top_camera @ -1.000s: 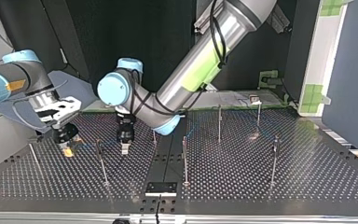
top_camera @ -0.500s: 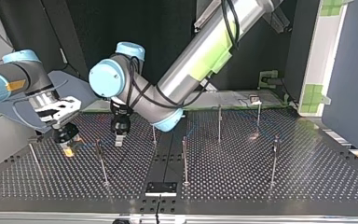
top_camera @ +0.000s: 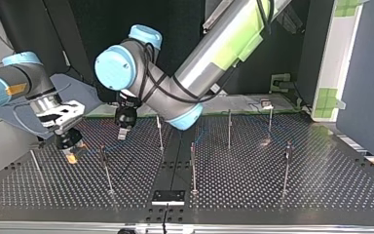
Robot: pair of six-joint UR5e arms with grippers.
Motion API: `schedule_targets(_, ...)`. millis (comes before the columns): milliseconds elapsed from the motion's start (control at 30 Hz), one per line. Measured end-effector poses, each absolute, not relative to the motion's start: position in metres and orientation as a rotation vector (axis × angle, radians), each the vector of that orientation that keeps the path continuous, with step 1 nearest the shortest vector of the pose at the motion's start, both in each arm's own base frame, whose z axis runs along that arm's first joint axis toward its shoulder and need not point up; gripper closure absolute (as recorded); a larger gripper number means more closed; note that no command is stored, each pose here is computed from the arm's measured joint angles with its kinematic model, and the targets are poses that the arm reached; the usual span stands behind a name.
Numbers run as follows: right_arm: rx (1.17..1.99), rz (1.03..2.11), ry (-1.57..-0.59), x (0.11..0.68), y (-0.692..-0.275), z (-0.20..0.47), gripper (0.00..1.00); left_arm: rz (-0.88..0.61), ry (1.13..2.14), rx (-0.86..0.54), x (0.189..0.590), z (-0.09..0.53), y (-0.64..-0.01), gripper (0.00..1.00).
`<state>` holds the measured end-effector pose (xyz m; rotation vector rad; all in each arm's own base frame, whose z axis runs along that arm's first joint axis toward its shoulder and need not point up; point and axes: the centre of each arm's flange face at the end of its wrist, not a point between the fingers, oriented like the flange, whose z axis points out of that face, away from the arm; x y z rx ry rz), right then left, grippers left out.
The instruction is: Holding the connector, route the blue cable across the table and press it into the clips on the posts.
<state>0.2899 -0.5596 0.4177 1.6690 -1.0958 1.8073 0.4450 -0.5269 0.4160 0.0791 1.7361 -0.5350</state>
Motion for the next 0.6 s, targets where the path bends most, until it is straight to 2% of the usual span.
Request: schedule_targets(600, 1.672, 1.809, -1.094, 0.292, -0.559, 0.417, 1.0, -0.444, 1.574, -0.026, 0.423, 0.459, -0.477, 0.0)
